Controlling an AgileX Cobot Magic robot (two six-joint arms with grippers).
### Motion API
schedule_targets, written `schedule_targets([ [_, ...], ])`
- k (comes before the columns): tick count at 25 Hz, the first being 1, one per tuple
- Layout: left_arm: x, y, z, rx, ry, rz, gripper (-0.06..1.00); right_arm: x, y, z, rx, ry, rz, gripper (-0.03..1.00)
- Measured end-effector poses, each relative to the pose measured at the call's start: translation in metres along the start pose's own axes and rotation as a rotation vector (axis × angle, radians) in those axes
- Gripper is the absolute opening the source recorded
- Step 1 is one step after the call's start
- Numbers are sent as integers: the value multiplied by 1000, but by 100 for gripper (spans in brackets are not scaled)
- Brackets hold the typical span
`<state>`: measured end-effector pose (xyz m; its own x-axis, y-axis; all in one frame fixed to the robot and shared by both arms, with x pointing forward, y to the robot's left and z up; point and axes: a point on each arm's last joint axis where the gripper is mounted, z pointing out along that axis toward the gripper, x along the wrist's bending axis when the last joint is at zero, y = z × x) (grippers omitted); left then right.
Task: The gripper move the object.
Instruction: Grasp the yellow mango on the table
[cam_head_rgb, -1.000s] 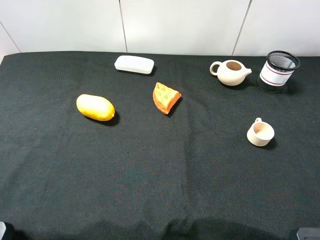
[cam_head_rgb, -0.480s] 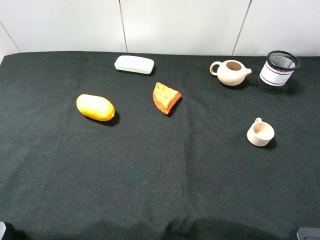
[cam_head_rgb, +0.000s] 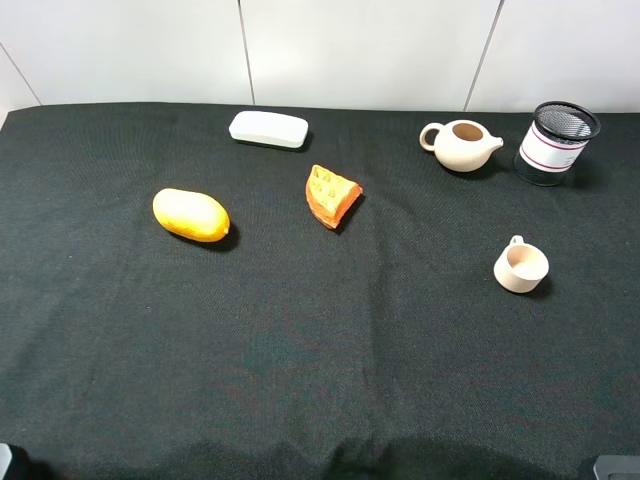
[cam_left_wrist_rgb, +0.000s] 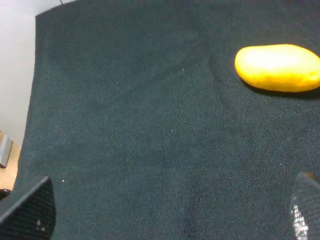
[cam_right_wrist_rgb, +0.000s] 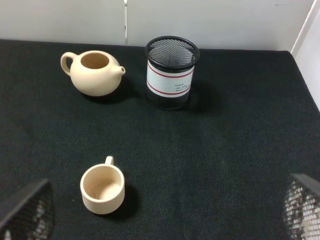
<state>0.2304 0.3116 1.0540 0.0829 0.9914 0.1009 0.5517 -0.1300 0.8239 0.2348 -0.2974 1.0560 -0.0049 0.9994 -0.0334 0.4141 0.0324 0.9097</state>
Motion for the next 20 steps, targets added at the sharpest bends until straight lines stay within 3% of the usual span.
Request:
schedule_targets([
  [10, 1, 52, 16, 174, -9, 17, 99, 0, 0, 0, 0, 0, 0, 69],
  [20, 0, 106, 56, 360, -26, 50, 99, 0, 0, 0, 0, 0, 0, 69],
])
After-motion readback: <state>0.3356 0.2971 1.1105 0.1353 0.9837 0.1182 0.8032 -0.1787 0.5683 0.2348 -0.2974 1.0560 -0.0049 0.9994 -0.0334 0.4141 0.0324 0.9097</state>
